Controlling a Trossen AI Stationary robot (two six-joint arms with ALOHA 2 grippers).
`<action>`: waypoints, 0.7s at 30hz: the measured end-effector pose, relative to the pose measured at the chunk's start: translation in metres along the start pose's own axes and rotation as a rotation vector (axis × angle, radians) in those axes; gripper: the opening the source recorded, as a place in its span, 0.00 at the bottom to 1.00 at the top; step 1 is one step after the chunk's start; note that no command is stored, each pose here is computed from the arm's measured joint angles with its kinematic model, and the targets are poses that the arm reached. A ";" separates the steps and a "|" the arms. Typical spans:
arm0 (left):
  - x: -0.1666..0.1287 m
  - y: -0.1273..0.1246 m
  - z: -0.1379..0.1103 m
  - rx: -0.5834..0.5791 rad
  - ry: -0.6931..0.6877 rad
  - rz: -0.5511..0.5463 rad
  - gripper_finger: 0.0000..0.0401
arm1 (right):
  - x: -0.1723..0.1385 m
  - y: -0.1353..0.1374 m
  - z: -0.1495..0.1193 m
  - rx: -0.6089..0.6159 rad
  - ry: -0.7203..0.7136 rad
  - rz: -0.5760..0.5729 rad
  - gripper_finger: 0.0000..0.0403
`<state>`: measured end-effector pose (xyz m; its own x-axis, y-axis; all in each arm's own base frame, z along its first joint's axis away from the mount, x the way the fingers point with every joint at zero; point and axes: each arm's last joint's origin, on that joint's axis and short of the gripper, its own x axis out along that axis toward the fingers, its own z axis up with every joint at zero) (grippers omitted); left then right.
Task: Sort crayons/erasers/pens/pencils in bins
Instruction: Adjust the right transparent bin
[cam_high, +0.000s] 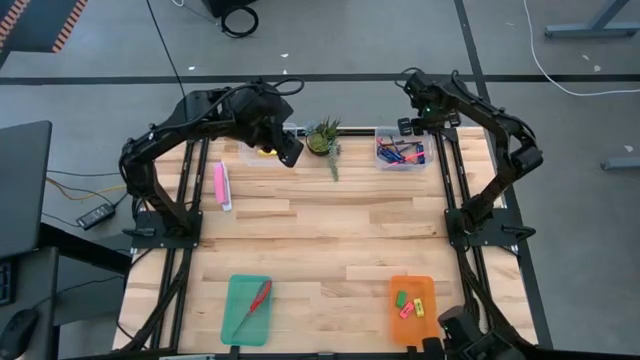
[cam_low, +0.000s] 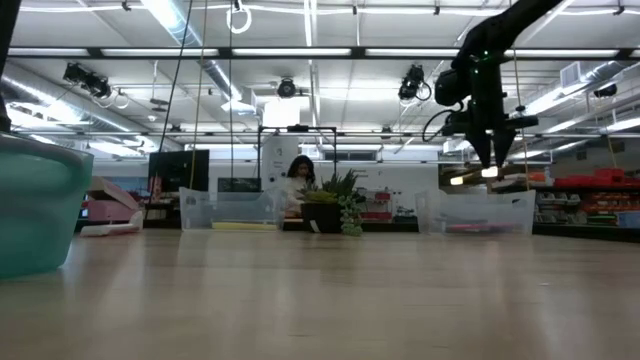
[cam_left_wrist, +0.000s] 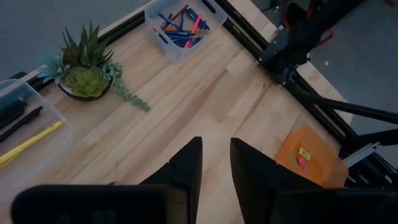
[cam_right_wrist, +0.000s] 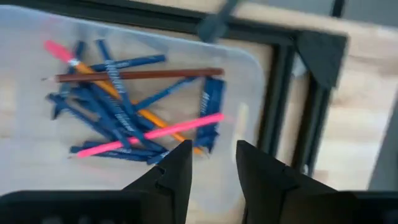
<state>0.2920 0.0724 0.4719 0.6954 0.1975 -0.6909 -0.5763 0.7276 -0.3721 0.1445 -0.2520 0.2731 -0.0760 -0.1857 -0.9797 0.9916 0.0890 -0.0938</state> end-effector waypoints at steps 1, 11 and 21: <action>0.000 -0.001 0.000 0.002 0.000 -0.002 0.22 | 0.000 0.003 0.001 -0.035 -0.017 0.010 0.32; 0.000 -0.001 0.000 0.030 -0.007 -0.008 0.22 | 0.011 0.003 0.007 -0.148 -0.005 -0.049 0.29; 0.001 -0.001 0.000 0.038 -0.004 -0.006 0.21 | 0.036 0.008 0.007 -0.117 0.143 -0.127 0.29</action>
<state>0.2936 0.0717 0.4719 0.7004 0.1961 -0.6863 -0.5557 0.7532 -0.3519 0.1501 -0.2651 0.2384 -0.2218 -0.0626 -0.9731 0.9548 0.1886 -0.2298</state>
